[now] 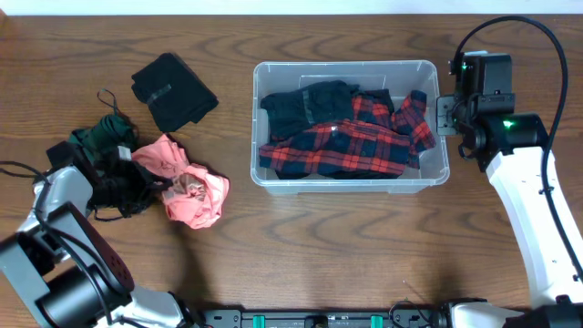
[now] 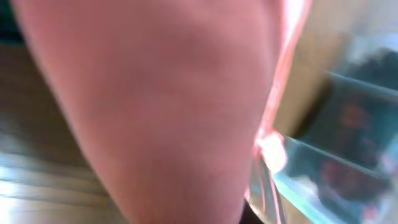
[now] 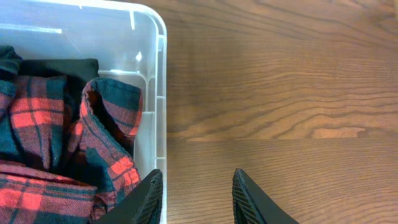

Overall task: Pack container
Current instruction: 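Grasp the pink printed shirt with the left gripper, then carry the pink shirt into the bin's right side and release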

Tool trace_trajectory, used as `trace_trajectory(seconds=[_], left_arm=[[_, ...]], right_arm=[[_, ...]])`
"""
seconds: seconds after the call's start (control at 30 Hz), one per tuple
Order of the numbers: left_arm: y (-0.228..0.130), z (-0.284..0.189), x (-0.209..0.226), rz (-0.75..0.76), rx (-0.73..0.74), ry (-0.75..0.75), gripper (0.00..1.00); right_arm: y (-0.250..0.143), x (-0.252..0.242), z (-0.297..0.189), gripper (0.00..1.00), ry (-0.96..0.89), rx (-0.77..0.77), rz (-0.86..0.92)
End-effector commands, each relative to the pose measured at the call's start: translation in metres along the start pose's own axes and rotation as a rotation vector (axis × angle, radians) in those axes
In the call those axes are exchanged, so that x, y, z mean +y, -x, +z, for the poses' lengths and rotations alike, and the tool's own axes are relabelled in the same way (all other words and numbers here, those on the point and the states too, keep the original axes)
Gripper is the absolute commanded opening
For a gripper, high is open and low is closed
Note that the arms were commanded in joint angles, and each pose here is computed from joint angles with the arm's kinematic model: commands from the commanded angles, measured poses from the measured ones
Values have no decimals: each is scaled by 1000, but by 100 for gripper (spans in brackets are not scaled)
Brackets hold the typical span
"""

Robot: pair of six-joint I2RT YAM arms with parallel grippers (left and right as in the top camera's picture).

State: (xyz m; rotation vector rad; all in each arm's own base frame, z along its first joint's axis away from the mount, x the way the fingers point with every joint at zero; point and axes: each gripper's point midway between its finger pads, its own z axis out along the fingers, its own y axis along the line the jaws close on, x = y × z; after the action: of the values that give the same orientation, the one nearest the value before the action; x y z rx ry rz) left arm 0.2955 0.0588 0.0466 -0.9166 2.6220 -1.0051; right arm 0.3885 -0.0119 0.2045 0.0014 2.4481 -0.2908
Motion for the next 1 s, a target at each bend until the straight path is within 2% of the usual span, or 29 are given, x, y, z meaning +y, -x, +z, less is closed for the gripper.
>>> trace_trajectory(seconds=[0.0, 0.2, 0.4, 0.57, 0.7, 0.87, 0.97], left_arm=[[-3, -29, -59, 162, -75, -187, 6], [-30, -83, -138, 409, -255, -246, 6], [-90, -117, -236, 769, -389, -406, 6], [-127, -118, -311, 873, -430, -579, 6], [-152, -84, -355, 879, -363, -686, 6], [-189, 7, -378, 819, -131, -724, 6], [-212, 54, -385, 838, -9, -731, 6]], right_arm=[[9, -25, -23, 37, -71, -65, 48], [11, -45, -45, 39, -108, -109, 60], [7, -68, -56, 39, -150, -118, 149], [-3, -82, -57, 38, -175, -90, 184], [-6, -81, -57, 38, -175, -76, 180], [-7, -81, -57, 38, -176, -72, 179], [-7, -81, -57, 38, -175, -72, 179]])
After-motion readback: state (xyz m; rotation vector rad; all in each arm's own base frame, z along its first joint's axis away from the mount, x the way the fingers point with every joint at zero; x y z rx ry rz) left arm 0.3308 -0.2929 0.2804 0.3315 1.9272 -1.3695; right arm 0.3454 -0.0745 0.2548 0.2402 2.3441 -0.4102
